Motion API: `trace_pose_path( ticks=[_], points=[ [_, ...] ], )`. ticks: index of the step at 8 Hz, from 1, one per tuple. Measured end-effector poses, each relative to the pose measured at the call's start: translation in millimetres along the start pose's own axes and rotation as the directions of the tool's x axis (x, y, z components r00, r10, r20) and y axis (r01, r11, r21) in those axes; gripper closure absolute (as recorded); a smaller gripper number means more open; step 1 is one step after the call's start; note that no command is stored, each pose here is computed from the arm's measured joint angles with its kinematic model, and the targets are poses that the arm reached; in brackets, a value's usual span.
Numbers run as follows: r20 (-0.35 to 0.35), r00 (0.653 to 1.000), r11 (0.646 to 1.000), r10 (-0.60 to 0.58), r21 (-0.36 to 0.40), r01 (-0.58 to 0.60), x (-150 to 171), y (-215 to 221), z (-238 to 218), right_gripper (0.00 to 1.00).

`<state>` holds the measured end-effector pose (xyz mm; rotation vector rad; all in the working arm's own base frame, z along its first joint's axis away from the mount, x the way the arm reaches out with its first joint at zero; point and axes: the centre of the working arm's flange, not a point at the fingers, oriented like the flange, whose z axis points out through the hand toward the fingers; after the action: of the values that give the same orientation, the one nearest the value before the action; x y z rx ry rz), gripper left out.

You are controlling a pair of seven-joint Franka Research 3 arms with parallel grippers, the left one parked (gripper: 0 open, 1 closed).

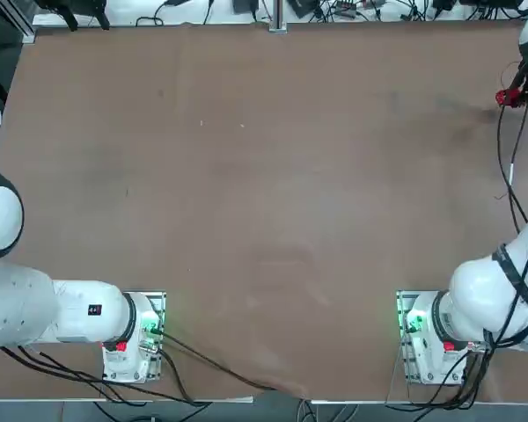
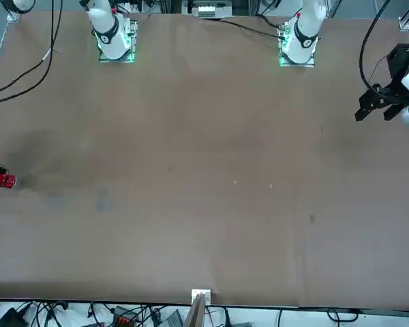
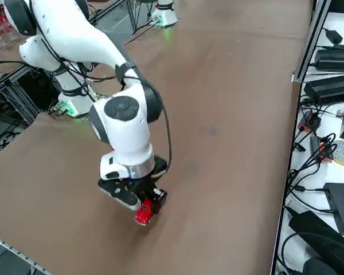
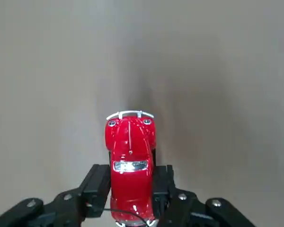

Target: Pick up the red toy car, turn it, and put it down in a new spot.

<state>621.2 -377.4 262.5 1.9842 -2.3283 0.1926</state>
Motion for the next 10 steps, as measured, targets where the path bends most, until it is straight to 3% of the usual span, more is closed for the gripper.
trace_pose_path(
  ticks=[6, 10],
  points=[
    [0.021, 0.999, 1.000, -0.025, -0.012, 0.025, 11.6, 8.7, 32.3, 0.51],
    [0.025, 0.999, 0.996, -0.043, 0.084, 0.041, 1.0, -3.8, 46.2, 0.51]
  ],
)
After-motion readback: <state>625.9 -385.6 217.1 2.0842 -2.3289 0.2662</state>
